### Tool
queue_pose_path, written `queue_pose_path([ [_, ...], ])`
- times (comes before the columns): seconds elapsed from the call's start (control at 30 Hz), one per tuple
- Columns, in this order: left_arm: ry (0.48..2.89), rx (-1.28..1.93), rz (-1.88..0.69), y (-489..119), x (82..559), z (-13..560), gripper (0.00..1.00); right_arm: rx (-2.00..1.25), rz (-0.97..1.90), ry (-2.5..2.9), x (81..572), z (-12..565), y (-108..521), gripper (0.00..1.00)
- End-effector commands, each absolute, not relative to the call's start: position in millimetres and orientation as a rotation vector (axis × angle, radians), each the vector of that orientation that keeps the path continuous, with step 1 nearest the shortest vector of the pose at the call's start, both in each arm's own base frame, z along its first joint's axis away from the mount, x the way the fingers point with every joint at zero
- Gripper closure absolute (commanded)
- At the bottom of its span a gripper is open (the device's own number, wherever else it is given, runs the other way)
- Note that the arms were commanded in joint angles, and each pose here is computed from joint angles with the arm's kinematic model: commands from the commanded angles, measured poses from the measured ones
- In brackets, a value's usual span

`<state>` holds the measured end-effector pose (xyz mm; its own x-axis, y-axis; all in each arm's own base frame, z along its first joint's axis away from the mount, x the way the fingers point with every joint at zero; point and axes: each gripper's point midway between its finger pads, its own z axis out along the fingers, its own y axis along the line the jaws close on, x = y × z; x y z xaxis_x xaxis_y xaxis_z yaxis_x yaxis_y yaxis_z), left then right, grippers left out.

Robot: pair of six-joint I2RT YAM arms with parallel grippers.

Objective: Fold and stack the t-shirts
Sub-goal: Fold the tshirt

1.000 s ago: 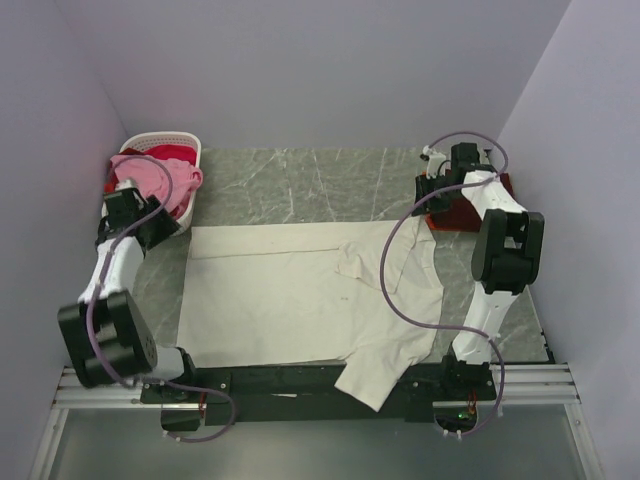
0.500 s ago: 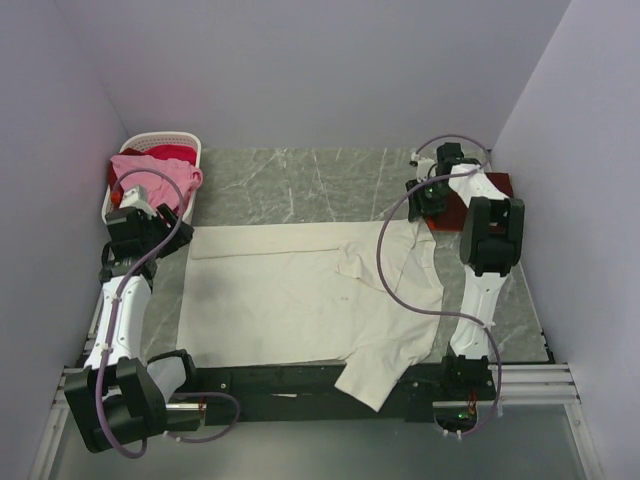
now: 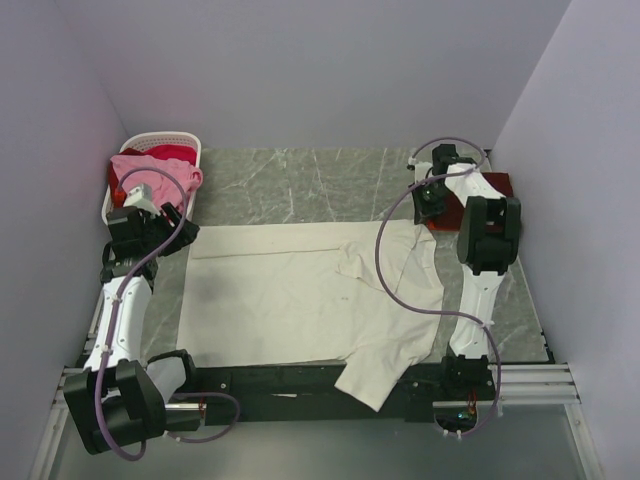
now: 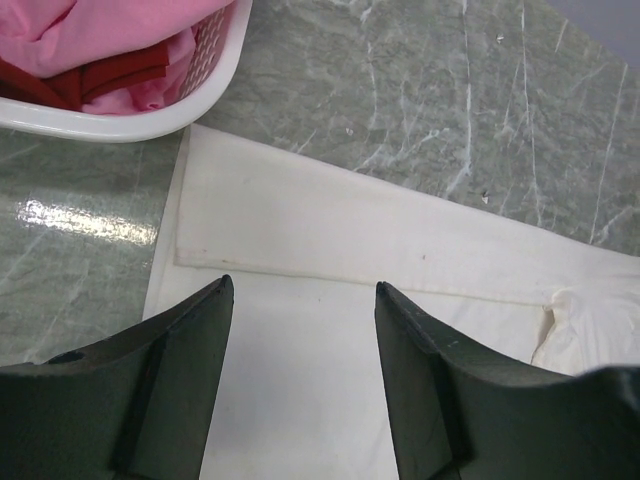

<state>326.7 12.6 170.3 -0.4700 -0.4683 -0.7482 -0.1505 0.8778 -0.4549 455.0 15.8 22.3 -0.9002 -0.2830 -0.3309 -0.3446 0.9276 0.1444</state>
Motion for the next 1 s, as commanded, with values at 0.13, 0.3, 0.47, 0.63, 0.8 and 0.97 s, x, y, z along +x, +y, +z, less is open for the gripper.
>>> queue_pose_path([
  [0.13, 1.978, -0.379, -0.420, 7, 331, 192, 0.36, -0.486, 0.271, 2.678, 483, 58, 31, 1.00],
  [0.3, 1.978, -0.383, -0.412, 9, 332, 192, 0.36, -0.462, 0.160, 2.570, 519, 82, 42, 1.00],
  [0.47, 1.979, -0.388, -0.402, 11, 333, 192, 0.36, -0.351, 0.061, 2.451, 566, 111, 41, 1.00],
  [0.63, 1.978, -0.389, -0.391, 12, 334, 192, 0.36, -0.290, -0.008, 2.355, 605, 125, 35, 1.00],
  [0.8, 1.968, -0.369, -0.397, 11, 337, 195, 0.36, -0.269, -0.073, 2.281, 631, 126, 37, 1.00],
  [0.97, 1.941, -0.307, -0.495, -3, 341, 201, 0.29, -0.219, -0.159, 2.141, 658, 154, 37, 0.77],
])
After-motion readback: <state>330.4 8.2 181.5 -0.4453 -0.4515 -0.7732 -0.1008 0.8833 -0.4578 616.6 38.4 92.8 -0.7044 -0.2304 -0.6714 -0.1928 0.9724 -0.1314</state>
